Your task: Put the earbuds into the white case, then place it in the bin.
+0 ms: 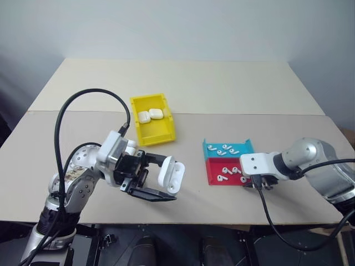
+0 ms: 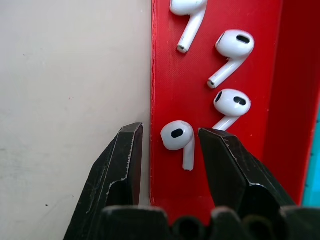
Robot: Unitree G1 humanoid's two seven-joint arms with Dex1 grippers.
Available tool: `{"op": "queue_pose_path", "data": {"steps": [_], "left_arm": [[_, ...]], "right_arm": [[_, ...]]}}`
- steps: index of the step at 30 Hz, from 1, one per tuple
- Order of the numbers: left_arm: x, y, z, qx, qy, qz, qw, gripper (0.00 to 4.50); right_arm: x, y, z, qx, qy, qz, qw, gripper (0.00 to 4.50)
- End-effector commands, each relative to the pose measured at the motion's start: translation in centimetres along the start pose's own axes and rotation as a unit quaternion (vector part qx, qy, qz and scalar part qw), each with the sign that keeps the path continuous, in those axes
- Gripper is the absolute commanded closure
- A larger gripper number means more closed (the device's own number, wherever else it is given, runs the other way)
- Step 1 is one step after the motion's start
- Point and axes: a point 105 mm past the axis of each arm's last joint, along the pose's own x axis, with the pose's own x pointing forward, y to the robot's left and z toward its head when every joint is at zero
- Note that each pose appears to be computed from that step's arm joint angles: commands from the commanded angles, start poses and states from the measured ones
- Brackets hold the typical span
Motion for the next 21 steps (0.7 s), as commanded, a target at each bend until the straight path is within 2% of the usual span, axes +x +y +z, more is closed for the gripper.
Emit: {"op": "queue_pose_path", "data": {"steps": [1, 6, 9, 12, 16, 21], "left_arm": [[0.2, -0.4, 0.7, 0.011, -0.002, -0.003, 1.000, 1.74], [0.2, -0.4, 0.7, 0.010, -0.003, 0.003, 1.000, 1.74], [0.2, -0.5, 0.8, 0.010, -0.003, 0.006, 1.000, 1.74], [0.1, -0.4, 0.8, 0.009, -0.001, 0.009, 1.000, 1.74], [0.1, -0.4, 0.8, 0.010, 0.001, 0.010, 1.000, 1.74], [-0.2, 0.6, 1.3, 0.026, 0.000, 0.049, 0.998, 1.74]], "right_arm": [[-0.3, -0.2, 0.1, -0.012, 0.002, -0.006, 1.000, 2.32], [-0.1, -0.3, -0.2, -0.010, 0.004, -0.006, 1.000, 2.32], [-0.1, -0.3, -0.1, -0.008, 0.000, -0.005, 1.000, 2.91], [-0.1, -0.3, 0.0, -0.004, -0.003, -0.007, 1.000, 3.79], [-0.5, -0.1, 0.2, 0.008, -0.013, -0.012, 1.000, 3.85], [-3.8, 0.0, 1.7, 0.055, -0.067, -0.030, 0.996, 3.85]]}}
